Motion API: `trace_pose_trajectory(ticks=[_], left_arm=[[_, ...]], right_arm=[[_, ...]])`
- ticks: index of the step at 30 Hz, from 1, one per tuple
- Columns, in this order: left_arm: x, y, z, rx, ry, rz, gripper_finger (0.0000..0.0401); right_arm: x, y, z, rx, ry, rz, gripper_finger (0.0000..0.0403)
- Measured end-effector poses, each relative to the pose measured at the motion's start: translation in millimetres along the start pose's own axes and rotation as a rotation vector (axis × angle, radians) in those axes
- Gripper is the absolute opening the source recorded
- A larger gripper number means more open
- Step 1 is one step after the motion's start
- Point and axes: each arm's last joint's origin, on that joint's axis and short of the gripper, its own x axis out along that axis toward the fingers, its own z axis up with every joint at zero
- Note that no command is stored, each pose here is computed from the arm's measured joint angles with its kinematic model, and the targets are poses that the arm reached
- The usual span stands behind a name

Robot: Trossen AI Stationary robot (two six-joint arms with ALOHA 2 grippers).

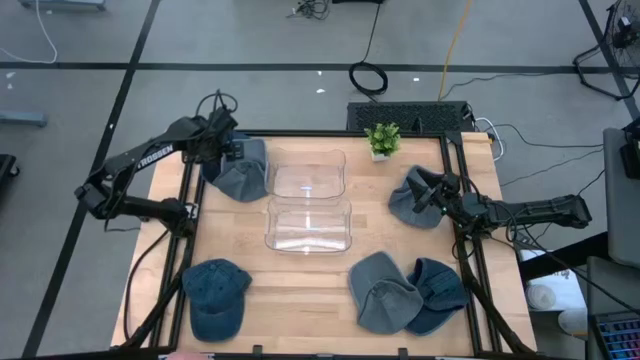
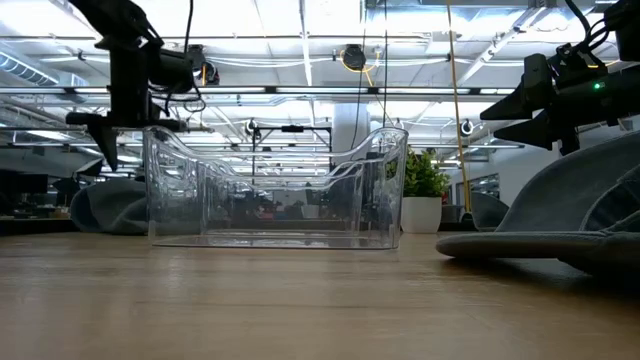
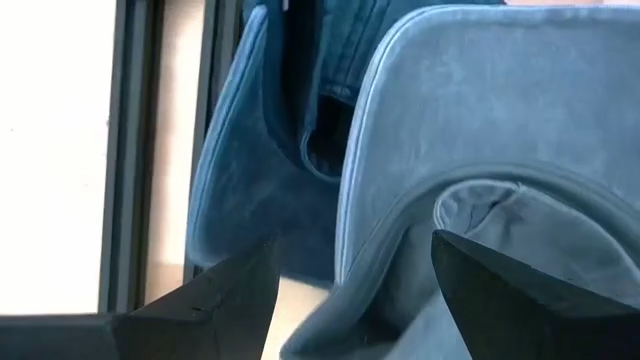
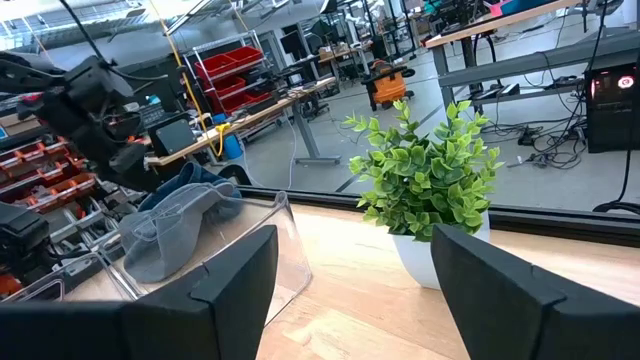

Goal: Pick & Place hat
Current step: Put the top left gray cap into the top transparent bin

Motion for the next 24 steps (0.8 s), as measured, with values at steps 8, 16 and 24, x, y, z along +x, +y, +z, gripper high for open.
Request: trace_pose_trajectory(ticks=[8, 16, 24], left_arm=[[25.0, -10.6, 12.1, 0.015, 0.031, 0.007, 0.0269], [44.9, -12.6, 17.5, 0.001, 0.076, 0.063, 0.0269], [60.2, -22.1, 22.4, 0.02, 0.113, -0.013, 0.0264]], right_arm=[[0.0, 0.0, 0.0, 0.0, 0.0, 0.0, 0.0254], [0.0, 0.0, 0.0, 0.0, 0.0, 0.0, 0.0254], [0.0, 0.0, 0.0, 0.0, 0.0, 0.0, 0.0254]])
